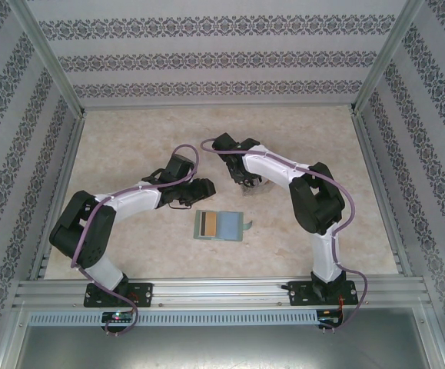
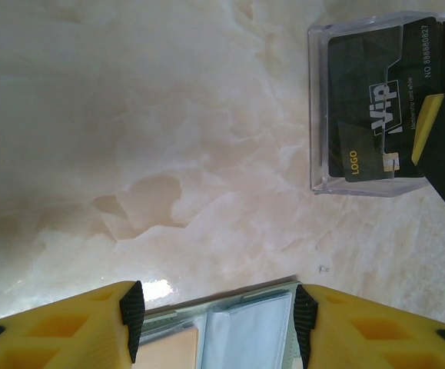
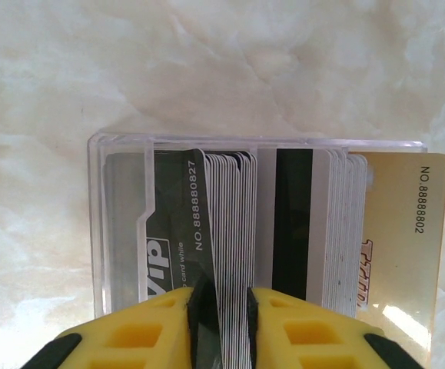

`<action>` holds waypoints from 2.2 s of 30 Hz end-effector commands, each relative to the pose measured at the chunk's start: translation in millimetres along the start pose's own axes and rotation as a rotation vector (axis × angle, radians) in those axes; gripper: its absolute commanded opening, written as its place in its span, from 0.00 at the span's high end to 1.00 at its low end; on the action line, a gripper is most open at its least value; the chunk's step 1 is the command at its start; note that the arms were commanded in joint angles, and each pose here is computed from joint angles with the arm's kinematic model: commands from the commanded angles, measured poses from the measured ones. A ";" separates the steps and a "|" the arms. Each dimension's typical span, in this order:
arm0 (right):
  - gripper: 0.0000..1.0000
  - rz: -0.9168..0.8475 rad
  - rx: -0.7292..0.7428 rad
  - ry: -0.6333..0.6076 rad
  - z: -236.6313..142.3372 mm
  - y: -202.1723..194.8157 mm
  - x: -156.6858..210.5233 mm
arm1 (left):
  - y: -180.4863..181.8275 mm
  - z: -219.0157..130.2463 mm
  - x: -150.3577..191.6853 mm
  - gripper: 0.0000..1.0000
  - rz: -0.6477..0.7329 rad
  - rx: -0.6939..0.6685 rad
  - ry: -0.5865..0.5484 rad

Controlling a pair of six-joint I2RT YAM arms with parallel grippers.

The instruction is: Put the credit cards into the card holder

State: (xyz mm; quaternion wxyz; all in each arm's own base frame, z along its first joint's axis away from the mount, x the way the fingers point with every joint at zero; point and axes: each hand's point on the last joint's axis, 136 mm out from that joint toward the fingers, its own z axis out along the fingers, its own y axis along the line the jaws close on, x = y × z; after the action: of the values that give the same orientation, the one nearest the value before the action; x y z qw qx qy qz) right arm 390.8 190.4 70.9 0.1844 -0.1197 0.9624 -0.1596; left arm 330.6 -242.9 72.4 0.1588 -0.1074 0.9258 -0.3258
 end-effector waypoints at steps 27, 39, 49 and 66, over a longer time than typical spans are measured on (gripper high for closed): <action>0.98 0.053 -0.013 -0.051 -30.3 -21.7 -0.8 | 5.7 3.5 1.5 0.44 -0.026 0.004 0.013; 1.00 0.217 -0.304 -0.142 -80.9 -6.2 -5.2 | -7.6 -3.6 -5.9 0.43 -0.063 0.102 0.014; 1.00 0.618 -0.794 -0.276 -136.4 13.5 3.6 | -39.9 -24.6 -27.6 0.31 -0.103 0.365 -0.002; 1.00 0.809 -1.193 -0.302 -157.0 37.7 14.6 | -88.4 -45.4 -28.9 0.30 -0.031 0.650 0.078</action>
State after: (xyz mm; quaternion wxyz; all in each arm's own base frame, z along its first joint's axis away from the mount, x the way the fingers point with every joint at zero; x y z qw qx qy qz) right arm 305.1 256.3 167.5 0.2538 0.1442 0.8488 0.4409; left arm 348.2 -274.7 155.3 0.1358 -0.0790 0.7875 -0.5960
